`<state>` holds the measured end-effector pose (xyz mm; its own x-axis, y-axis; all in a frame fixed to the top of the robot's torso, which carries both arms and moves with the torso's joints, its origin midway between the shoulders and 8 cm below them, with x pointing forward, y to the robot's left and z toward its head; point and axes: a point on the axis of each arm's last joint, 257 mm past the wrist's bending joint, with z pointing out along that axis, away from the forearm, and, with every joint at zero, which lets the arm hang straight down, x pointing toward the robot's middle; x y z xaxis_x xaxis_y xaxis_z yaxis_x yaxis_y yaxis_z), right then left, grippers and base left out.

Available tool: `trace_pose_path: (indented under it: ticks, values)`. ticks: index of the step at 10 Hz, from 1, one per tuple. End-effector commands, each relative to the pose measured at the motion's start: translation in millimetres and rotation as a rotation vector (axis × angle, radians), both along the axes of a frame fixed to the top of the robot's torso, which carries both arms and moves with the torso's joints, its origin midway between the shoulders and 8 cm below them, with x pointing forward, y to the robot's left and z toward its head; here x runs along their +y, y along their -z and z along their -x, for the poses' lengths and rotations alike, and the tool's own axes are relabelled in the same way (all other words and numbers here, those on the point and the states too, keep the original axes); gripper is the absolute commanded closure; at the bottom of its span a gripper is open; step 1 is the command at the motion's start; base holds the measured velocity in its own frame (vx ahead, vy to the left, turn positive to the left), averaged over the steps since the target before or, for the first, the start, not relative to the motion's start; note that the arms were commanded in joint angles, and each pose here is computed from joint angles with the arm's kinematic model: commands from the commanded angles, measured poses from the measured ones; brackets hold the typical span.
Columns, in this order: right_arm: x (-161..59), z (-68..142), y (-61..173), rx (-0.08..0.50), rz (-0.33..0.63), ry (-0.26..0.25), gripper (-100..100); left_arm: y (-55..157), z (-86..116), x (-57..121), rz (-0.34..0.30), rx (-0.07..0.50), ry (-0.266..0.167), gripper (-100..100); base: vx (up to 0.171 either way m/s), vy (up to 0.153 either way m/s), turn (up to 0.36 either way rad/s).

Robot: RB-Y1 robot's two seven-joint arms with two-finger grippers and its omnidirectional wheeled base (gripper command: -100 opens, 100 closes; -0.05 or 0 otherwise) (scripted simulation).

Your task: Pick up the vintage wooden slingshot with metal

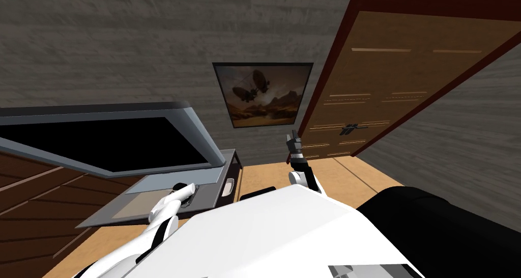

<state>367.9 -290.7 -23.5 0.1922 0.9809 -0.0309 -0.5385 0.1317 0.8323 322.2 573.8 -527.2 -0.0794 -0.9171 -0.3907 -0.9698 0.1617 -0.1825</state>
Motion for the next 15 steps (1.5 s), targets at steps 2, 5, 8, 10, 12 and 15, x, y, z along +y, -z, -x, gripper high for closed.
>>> trace_pose_path:
  ticks: [2, 5, 8, 10, 12, 15]
  values:
    - [0.0, 0.0, 0.0, 0.000, 0.000, 0.000, 0, -1.7, 16.2, 10.0, 0.007, 0.078, -0.007, -100, 0.074, 0.092, -0.020]
    - [0.1, 0.0, 0.0, 0.000, 0.000, 0.000, 0, -2.5, 27.1, 16.5, 0.011, 0.117, -0.015, -100, 0.038, 0.034, -0.004]
    - [0.0, 0.0, 0.0, 0.000, 0.000, 0.000, 0, -8.7, 39.5, 29.0, 0.012, 0.165, -0.028, -100, 0.068, 0.084, -0.016]
    - [0.0, 0.0, 0.0, 0.000, 0.000, 0.000, 0, -13.7, 45.7, 36.6, 0.012, 0.188, -0.037, -100, 0.037, 0.065, -0.003]
    - [0.1, 0.0, 0.0, 0.000, 0.000, 0.000, 0, -13.4, 44.9, 36.7, 0.011, 0.186, -0.035, -100, 0.006, 0.018, 0.000]
    - [0.1, -0.1, -0.1, 0.000, 0.000, 0.000, 0, -14.9, 41.6, 41.0, -0.002, 0.157, -0.052, -100, -0.013, 0.032, -0.109]
